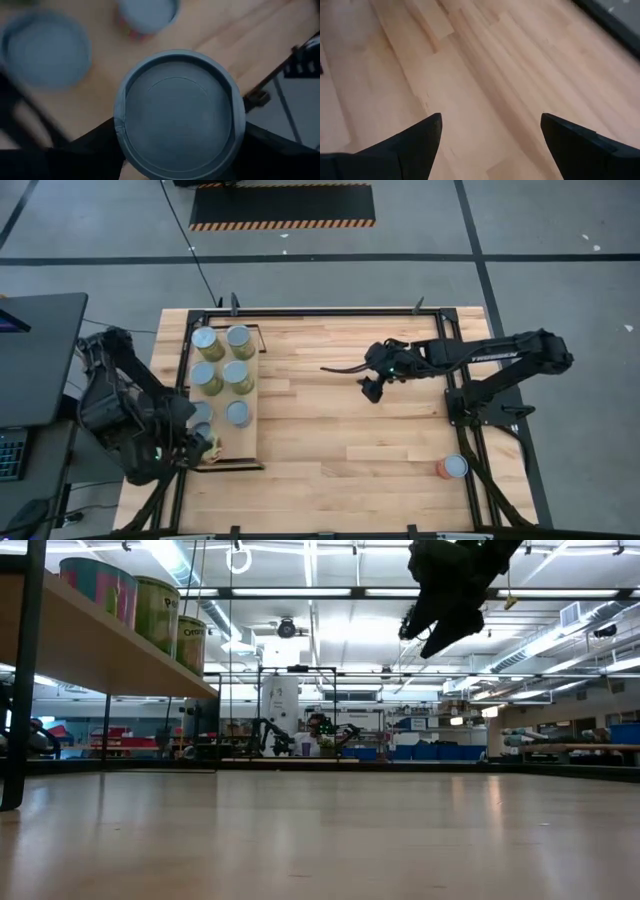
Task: Pick and place cans onto a shelf
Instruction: Put the canned spaghetti sauce on the shelf
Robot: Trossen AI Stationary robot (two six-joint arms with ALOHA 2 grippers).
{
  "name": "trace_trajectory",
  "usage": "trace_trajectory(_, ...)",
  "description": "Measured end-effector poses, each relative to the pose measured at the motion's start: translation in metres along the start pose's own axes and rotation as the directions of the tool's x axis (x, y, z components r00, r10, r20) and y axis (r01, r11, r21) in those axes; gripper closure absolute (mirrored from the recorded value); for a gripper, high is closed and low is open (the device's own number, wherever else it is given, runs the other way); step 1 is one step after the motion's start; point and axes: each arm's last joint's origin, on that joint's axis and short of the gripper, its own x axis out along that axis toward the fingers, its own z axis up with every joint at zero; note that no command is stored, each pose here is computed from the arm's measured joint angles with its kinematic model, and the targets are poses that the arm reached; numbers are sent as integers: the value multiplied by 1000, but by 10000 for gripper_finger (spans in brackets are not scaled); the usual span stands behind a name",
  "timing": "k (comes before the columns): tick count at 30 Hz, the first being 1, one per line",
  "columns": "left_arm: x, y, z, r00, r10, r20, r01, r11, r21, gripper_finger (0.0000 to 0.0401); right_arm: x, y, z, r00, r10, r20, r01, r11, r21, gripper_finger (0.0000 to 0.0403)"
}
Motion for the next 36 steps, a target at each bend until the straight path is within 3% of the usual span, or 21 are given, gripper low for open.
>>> trace_trajectory(11, 20, -14, -12, 991, 43, 123, -77, 956, 282, 117, 14, 5, -2, 999, 3, -37, 0, 997, 74, 56)
trace_trajectory(23, 44, -28, -28, 975, 99, 198, -194, 813, 550, 117, 14, 8, -2, 998, 34, -45, -28, 992, 127, 56)
trace_trajectory(25, 45, -29, -30, 974, 105, 199, -199, 813, 547, 117, 13, 9, -3, 998, 43, -49, -36, 990, 134, 56)
trace_trajectory(30, 46, -29, -28, 978, 136, 159, -195, 867, 459, 113, 13, 12, -4, 997, 60, -56, -52, 990, 129, 56)
trace_trajectory(36, 49, -31, -24, 978, 177, 112, -208, 881, 425, 102, 12, 12, -5, 997, 62, -56, -54, 990, 127, 56)
